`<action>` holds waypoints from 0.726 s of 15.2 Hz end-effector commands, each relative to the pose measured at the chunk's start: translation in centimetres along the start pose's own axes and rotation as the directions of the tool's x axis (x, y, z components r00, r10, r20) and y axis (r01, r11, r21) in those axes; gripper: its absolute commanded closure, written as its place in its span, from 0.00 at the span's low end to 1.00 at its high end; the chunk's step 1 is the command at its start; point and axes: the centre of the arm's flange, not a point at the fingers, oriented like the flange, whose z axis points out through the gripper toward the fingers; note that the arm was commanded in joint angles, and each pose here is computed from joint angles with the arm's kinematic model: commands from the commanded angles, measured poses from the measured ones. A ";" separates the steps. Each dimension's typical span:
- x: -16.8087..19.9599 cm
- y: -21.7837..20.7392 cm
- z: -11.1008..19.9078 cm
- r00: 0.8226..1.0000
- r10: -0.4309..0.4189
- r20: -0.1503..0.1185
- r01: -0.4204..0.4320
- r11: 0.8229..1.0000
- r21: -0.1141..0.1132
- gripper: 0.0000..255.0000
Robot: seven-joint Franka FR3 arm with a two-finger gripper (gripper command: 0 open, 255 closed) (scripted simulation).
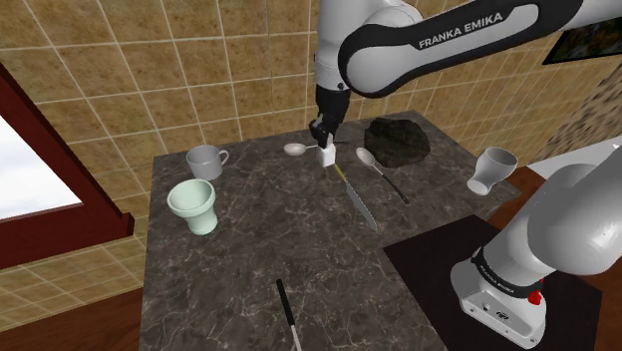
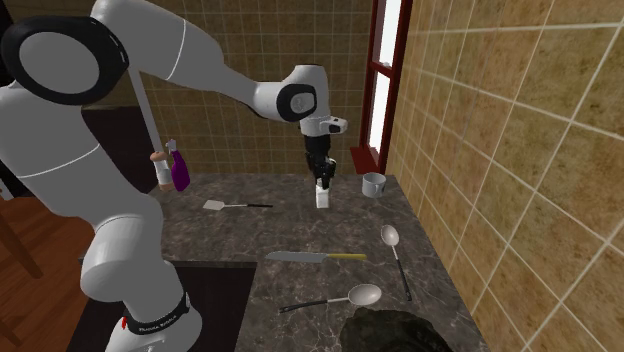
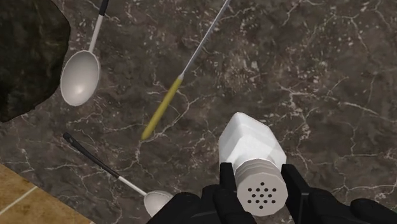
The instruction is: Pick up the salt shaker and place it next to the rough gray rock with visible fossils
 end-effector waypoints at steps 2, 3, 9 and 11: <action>1.3 3.9 0.2 1.000 -0.001 0.000 0.001 1.000 0.000 1.00; 1.7 5.1 0.3 1.000 -0.001 0.000 0.001 1.000 0.000 1.00; 4.0 12.6 1.2 1.000 -0.001 0.000 0.001 1.000 0.000 1.00; 4.8 15.1 1.5 1.000 -0.001 0.000 0.001 1.000 0.000 1.00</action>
